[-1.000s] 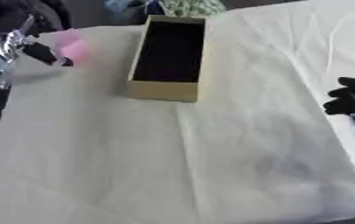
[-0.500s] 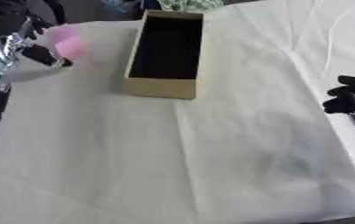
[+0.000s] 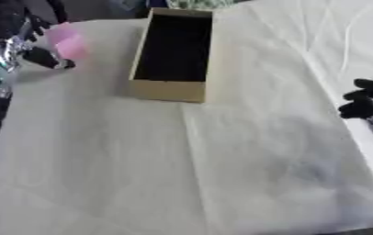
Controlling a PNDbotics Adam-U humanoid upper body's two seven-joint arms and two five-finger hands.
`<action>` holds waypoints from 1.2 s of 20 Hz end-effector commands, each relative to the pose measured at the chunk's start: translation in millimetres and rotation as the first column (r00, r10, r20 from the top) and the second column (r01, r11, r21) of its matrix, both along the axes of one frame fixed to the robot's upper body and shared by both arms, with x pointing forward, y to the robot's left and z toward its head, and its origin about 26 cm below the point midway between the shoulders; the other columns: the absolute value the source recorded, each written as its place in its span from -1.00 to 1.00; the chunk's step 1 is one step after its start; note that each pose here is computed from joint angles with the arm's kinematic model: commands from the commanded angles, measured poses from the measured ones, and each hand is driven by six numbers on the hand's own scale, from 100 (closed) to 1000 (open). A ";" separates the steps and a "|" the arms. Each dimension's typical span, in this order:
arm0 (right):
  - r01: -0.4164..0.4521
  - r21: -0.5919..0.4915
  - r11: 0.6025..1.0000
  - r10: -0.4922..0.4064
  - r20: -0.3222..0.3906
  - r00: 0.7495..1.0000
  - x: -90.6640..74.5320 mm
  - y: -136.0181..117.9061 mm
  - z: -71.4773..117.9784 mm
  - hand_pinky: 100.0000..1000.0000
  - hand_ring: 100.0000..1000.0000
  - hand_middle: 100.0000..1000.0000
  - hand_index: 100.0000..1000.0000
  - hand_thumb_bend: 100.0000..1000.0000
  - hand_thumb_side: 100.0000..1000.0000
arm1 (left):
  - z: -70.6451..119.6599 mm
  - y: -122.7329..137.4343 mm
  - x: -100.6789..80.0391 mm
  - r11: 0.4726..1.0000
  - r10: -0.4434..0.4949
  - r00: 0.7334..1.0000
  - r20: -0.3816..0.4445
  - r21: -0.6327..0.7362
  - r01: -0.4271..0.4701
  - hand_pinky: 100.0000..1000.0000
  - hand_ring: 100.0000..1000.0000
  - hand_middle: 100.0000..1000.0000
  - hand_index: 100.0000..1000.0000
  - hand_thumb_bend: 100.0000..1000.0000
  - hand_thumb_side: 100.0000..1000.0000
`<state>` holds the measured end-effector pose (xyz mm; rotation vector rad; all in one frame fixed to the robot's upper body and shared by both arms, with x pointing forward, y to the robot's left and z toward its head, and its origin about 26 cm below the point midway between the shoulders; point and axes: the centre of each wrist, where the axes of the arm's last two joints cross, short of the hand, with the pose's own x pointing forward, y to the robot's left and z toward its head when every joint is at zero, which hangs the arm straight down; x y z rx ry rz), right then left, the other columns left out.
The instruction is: Pick up objects on the table and place them in the box.
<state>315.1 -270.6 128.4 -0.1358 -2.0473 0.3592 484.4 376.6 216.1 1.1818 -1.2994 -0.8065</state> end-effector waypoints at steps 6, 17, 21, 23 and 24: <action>-0.006 -0.015 1.000 0.007 0.034 0.999 -0.7 -0.8 9.6 0.17 0.15 0.18 0.61 -0.05 0.20 | 10.5 1.7 -0.3 1.000 0.014 1.000 0.023 0.026 -0.014 0.37 0.12 0.02 0.26 0.18 -0.62; -0.008 -0.018 1.000 0.008 0.031 0.999 -0.9 -1.3 9.0 0.17 0.15 0.18 0.61 -0.05 0.20 | 18.2 3.7 -1.5 0.999 0.030 0.997 0.071 0.023 -0.032 0.40 0.22 0.17 0.46 0.52 -0.62; -0.009 -0.019 1.000 0.009 0.032 0.999 -0.9 -1.4 9.3 0.17 0.14 0.18 0.61 -0.05 0.20 | 21.6 5.6 -2.1 0.999 0.041 0.996 0.083 0.015 -0.042 0.41 0.23 0.19 0.50 0.56 -0.58; -0.010 -0.020 1.000 0.010 0.033 0.999 -0.9 -1.3 9.6 0.17 0.14 0.18 0.61 -0.05 0.20 | 22.4 6.5 -2.3 0.999 0.045 0.996 0.083 0.007 -0.045 0.41 0.24 0.19 0.50 0.56 -0.56; -0.010 -0.020 1.000 0.011 0.034 0.999 -0.9 -1.3 9.7 0.17 0.14 0.18 0.61 -0.05 0.20 | 22.1 6.9 -2.4 0.999 0.046 0.996 0.081 0.002 -0.046 0.41 0.23 0.19 0.51 0.56 -0.55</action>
